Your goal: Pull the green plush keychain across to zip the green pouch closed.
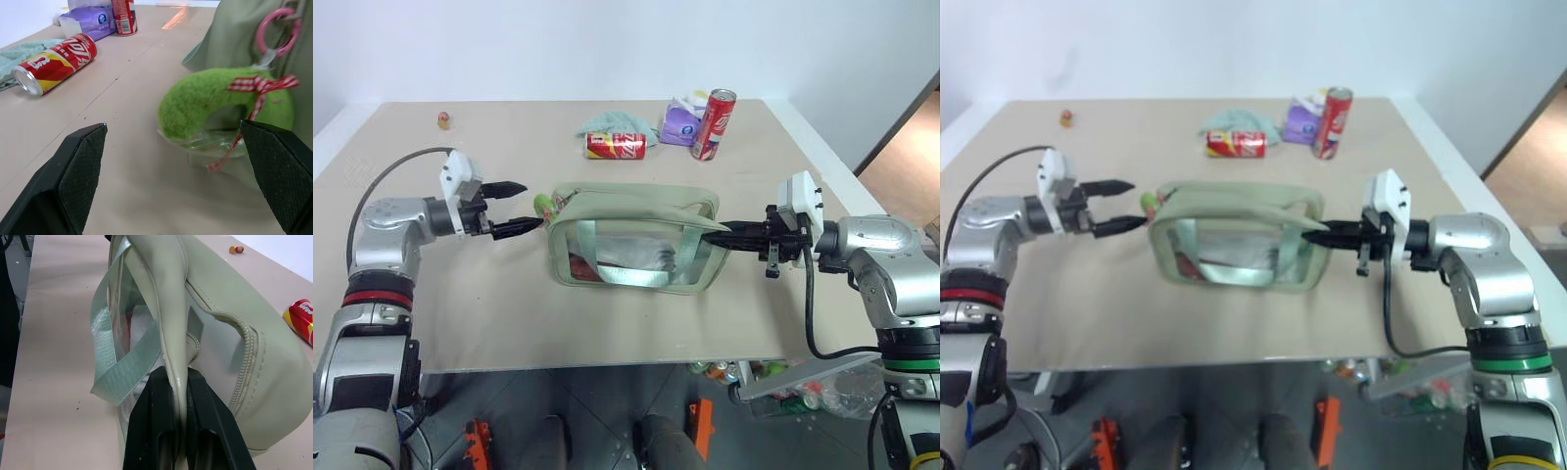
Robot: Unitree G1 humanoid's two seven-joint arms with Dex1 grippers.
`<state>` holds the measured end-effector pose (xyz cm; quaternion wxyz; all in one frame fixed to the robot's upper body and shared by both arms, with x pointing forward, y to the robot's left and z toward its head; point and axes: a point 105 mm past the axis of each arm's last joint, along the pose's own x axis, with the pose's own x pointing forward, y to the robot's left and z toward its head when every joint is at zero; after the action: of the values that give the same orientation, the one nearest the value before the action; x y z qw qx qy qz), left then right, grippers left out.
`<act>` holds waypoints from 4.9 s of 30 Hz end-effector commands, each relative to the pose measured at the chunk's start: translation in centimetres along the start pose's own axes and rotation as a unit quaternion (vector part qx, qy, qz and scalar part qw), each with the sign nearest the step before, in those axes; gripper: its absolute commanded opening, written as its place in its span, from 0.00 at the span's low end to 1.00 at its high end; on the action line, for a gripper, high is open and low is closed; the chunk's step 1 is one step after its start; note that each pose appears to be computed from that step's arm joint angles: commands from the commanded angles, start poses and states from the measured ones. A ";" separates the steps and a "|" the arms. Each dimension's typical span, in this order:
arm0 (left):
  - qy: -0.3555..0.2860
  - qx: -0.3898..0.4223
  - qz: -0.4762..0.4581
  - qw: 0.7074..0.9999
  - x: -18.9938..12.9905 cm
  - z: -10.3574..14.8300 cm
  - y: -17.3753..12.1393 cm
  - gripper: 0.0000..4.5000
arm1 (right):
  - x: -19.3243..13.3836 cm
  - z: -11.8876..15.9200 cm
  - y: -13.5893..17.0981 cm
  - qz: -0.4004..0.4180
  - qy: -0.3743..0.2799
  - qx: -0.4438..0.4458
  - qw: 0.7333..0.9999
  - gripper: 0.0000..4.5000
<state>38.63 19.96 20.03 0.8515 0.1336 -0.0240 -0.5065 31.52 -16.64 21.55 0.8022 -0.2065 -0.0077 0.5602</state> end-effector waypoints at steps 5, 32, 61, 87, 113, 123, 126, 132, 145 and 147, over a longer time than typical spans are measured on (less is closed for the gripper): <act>-0.019 0.038 -0.009 0.999 1.4 1.8 0.6 0.82 | -1.1 0.9 -0.5 -0.016 0.009 -0.023 1.000 0.00; -0.130 0.119 -0.026 0.984 2.8 12.7 -1.6 0.01 | -1.4 0.3 -0.8 -0.022 0.021 -0.019 0.999 0.00; -0.103 0.143 -0.189 0.966 8.5 13.2 -7.7 0.36 | -0.8 0.4 -1.2 -0.028 0.014 -0.024 0.999 0.00; -0.077 0.120 -0.151 0.978 7.7 12.6 -6.6 0.74 | 0.7 0.4 -1.9 -0.009 0.002 -0.034 0.999 0.00; -0.137 0.087 0.023 0.986 0.2 14.3 -3.7 0.74 | 0.4 -0.1 -2.1 -0.024 0.001 -0.026 0.999 0.00; -0.080 0.005 0.067 0.995 -2.8 7.7 -9.9 0.74 | 0.4 0.2 -3.1 -0.029 -0.003 -0.032 0.999 0.00; -0.067 -0.025 0.080 0.994 -2.3 5.6 -11.2 0.74 | 0.6 0.4 -3.2 -0.027 -0.004 -0.035 0.999 0.00; -0.065 -0.049 0.116 0.990 -1.6 3.9 -10.7 0.74 | 0.6 0.5 -3.2 -0.027 -0.003 -0.037 0.999 0.00; -0.080 -0.058 0.089 0.991 0.6 3.6 -10.3 0.54 | -0.1 0.6 -2.5 -0.037 0.003 -0.033 0.999 0.00; -0.080 -0.057 0.089 0.991 0.7 3.6 -10.2 0.37 | -0.3 0.6 -2.5 -0.039 0.004 -0.032 0.999 0.00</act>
<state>29.70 14.09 19.93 0.8975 0.0307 -0.0546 -0.4366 33.82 -16.96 21.64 0.8133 -0.2217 -0.0102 0.5379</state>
